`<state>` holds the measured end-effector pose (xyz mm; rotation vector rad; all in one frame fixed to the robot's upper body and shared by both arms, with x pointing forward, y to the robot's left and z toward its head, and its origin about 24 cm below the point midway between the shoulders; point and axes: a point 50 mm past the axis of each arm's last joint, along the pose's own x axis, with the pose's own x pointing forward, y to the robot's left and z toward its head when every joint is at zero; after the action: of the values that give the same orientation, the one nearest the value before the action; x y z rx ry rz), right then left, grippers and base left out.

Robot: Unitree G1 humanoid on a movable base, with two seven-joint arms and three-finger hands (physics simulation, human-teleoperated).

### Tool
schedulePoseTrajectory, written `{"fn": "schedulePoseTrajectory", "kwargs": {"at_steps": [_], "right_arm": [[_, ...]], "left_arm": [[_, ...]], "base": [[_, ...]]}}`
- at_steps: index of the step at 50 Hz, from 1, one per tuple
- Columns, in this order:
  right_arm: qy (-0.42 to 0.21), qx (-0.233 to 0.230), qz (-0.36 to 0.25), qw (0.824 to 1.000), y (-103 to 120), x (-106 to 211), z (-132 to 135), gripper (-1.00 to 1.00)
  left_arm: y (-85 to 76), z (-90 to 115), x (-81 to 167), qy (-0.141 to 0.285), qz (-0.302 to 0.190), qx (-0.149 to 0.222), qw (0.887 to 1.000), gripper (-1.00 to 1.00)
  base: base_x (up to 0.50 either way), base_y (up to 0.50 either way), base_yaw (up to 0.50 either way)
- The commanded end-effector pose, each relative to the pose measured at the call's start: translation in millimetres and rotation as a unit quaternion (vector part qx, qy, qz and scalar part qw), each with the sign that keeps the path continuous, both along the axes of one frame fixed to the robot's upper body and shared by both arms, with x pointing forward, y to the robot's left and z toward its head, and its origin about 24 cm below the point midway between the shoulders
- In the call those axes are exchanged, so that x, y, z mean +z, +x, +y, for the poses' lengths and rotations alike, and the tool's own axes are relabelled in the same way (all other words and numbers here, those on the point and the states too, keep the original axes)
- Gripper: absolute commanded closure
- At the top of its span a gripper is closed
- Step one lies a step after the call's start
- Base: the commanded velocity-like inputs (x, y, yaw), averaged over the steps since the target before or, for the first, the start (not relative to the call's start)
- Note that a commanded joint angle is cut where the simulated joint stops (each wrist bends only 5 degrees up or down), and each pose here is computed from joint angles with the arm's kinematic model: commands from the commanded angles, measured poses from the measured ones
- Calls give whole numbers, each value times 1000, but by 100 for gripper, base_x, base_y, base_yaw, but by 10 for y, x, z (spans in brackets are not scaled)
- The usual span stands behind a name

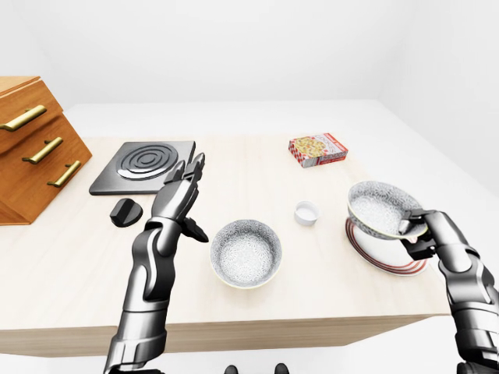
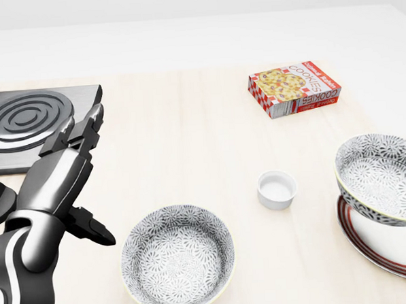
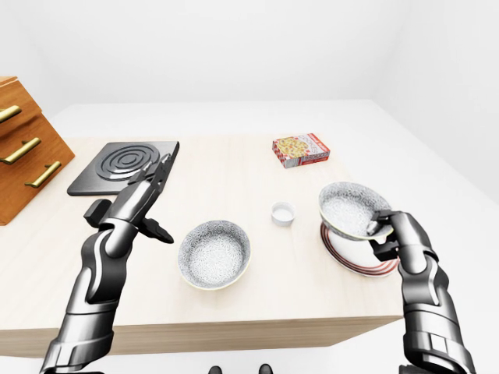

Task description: Pick the akita bowl from table center and place it on the plate.

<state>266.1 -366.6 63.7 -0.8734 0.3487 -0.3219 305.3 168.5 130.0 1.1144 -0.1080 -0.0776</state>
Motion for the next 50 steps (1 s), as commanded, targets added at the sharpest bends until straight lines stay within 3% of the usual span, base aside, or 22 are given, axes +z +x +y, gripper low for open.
{"fn": "schedulePoseTrajectory", "kwargs": {"at_steps": [1,13,23,37,38,40,41,50], "right_arm": [[8,-58,-12,998,-40,-106,-167,100],[2,-113,32,993,-103,-300,-286,100],[-4,-132,46,990,-177,-360,-338,100],[-20,-114,46,992,-204,-386,-289,100],[-21,-109,42,993,-207,-371,-285,87],[-18,-99,39,994,-216,-358,-268,-80],[-19,-98,37,994,-221,-352,-268,-100],[-26,-82,27,996,-225,-299,-239,-100]], "left_arm": [[-15,-1,12,1,0,-2,1000,-100],[-15,-15,-11,3,2,-1,1000,-100],[-8,-23,-30,3,3,0,1000,-100],[10,-14,-35,2,4,1,1000,-100],[8,-13,-33,2,3,1,1000,-100],[8,-9,-34,2,3,1,1000,-100],[11,-7,-37,2,4,2,1000,-100],[17,4,-35,0,3,2,1000,-100]], "base": [[0,0,0],[0,0,0],[0,0,0],[0,0,0],[0,0,0],[0,0,0],[0,0,0],[0,0,0]]}}
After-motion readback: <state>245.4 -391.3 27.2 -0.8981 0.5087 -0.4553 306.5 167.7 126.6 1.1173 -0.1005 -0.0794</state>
